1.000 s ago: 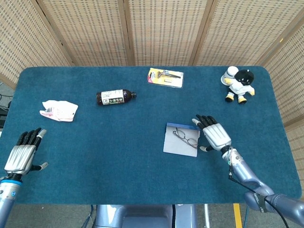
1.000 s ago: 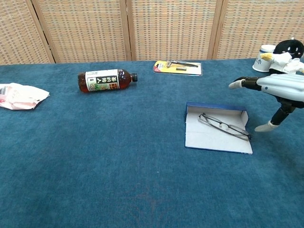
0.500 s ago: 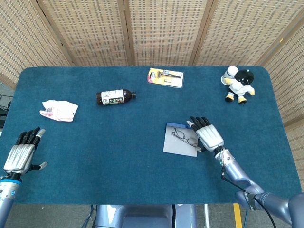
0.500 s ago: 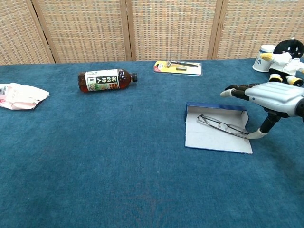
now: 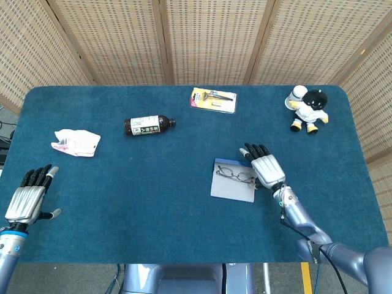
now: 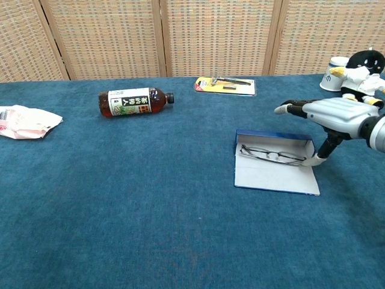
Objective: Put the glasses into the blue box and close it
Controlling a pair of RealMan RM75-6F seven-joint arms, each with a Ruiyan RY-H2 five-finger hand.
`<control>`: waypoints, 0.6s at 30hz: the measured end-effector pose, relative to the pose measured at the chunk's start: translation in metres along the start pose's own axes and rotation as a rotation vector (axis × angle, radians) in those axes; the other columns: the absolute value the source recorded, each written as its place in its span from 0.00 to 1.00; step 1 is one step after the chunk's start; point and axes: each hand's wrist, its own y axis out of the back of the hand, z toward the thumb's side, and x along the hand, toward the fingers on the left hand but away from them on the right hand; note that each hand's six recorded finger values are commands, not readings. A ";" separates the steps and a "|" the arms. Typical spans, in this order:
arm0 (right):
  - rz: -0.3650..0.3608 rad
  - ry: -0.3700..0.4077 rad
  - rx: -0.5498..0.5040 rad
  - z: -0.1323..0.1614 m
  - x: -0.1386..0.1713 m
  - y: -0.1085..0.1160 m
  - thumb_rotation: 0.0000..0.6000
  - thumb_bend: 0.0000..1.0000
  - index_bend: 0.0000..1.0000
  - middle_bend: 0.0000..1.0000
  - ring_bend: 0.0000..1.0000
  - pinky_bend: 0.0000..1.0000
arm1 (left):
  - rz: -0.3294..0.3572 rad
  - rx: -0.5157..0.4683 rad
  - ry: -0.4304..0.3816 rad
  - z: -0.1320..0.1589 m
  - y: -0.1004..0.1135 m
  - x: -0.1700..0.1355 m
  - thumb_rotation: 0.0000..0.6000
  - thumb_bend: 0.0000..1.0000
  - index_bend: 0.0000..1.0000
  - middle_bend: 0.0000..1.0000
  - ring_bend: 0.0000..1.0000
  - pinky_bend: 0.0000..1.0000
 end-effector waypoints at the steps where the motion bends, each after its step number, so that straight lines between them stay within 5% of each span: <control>1: -0.001 -0.003 -0.004 0.001 -0.002 0.000 1.00 0.00 0.00 0.00 0.00 0.06 | 0.000 -0.001 0.000 0.000 0.000 0.000 1.00 0.00 0.00 0.00 0.00 0.00; 18: -0.037 -0.049 -0.029 -0.003 -0.007 0.015 1.00 0.00 0.00 0.00 0.00 0.06 | 0.001 -0.012 0.003 -0.003 0.002 -0.001 1.00 0.00 0.00 0.00 0.00 0.00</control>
